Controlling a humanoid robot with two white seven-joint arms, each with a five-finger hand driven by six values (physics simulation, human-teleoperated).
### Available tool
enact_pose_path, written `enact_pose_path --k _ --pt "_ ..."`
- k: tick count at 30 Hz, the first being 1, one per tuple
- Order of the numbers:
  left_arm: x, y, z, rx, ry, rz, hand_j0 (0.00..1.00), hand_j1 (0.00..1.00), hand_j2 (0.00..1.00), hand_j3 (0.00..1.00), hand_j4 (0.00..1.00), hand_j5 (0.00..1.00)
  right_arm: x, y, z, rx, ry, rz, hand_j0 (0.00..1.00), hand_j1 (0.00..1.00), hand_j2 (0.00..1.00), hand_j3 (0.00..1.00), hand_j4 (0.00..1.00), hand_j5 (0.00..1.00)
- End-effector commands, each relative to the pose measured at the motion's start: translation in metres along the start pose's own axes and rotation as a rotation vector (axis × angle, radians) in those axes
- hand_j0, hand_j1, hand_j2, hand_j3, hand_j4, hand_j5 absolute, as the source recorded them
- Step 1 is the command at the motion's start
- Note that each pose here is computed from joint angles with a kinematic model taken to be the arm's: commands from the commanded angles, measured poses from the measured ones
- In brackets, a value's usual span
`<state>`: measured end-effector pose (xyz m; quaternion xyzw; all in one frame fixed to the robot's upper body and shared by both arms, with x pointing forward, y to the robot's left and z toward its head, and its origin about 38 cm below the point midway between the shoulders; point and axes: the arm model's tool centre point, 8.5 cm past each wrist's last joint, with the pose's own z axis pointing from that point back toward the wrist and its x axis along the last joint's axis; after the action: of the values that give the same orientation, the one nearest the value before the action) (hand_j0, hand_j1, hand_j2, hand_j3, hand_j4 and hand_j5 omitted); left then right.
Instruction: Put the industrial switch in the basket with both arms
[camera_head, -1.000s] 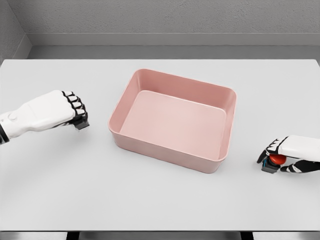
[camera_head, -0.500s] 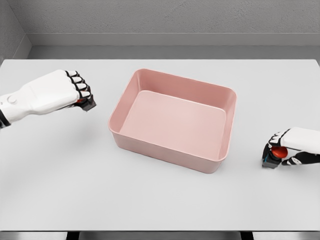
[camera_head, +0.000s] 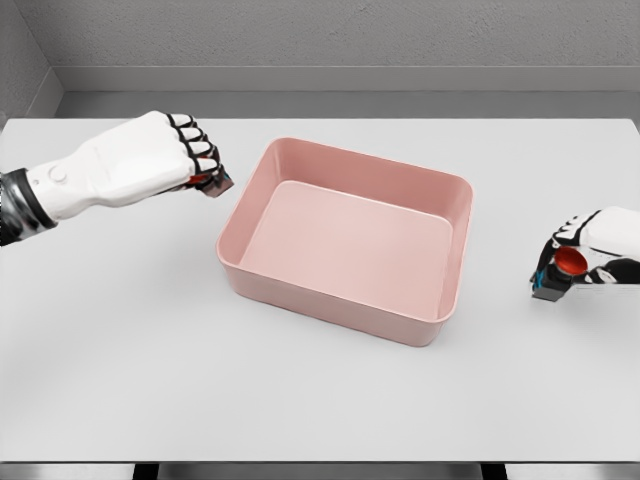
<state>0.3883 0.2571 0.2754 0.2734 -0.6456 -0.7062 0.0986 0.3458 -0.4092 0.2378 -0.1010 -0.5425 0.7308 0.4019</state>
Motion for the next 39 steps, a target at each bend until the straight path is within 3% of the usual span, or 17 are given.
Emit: enact_pose_path --k 1,9,17,23,24,25,27,37,39 --pt "0.004 -0.001 -0.006 0.017 -0.010 0.018 0.40 0.40 0.40 0.40 0.40 0.40 0.000 -0.004 0.001 -0.012 0.000 -0.002 0.53 0.53 0.53 0.53 0.53 0.53" --pt "0.013 0.006 -0.030 0.059 -0.056 0.020 0.39 0.39 0.39 0.39 0.39 0.39 0.002 -0.012 0.000 -0.031 -0.007 0.012 0.53 0.53 0.53 0.53 0.53 0.53" --pt "0.045 0.002 -0.079 0.018 -0.176 0.041 0.39 0.39 0.39 0.39 0.39 0.39 0.006 -0.032 0.000 -0.075 -0.018 0.043 0.53 0.53 0.53 0.53 0.53 0.53" --pt "0.058 -0.017 -0.106 -0.034 -0.210 0.080 0.39 0.39 0.39 0.39 0.39 0.39 0.009 -0.042 -0.001 -0.103 -0.032 0.051 0.53 0.53 0.53 0.53 0.53 0.53" --pt "0.058 -0.017 -0.106 -0.033 -0.211 0.081 0.46 0.46 0.46 0.46 0.46 0.46 0.009 -0.042 -0.003 -0.107 -0.036 0.049 0.53 0.53 0.53 0.53 0.53 0.53" --pt "0.059 -0.016 -0.107 -0.030 -0.212 0.079 0.60 0.60 0.60 0.60 0.60 0.60 0.010 -0.044 -0.004 -0.111 -0.040 0.053 0.53 0.53 0.53 0.53 0.53 0.53" --pt "0.060 -0.014 -0.107 -0.026 -0.216 0.076 0.97 0.97 0.97 0.97 0.97 0.97 0.012 -0.047 -0.009 -0.131 -0.055 0.055 0.53 0.53 0.53 0.53 0.53 0.53" --pt "0.056 -0.009 -0.106 -0.025 -0.213 0.059 1.00 1.00 1.00 1.00 1.00 1.00 0.022 -0.064 -0.019 -0.191 -0.103 0.073 0.53 0.53 0.53 0.53 0.53 0.53" --pt "0.054 -0.001 -0.101 -0.009 -0.217 0.055 1.00 1.00 1.00 1.00 1.00 1.00 0.023 -0.066 -0.020 -0.201 -0.109 0.073 0.53 0.53 0.53 0.53 0.53 0.53"
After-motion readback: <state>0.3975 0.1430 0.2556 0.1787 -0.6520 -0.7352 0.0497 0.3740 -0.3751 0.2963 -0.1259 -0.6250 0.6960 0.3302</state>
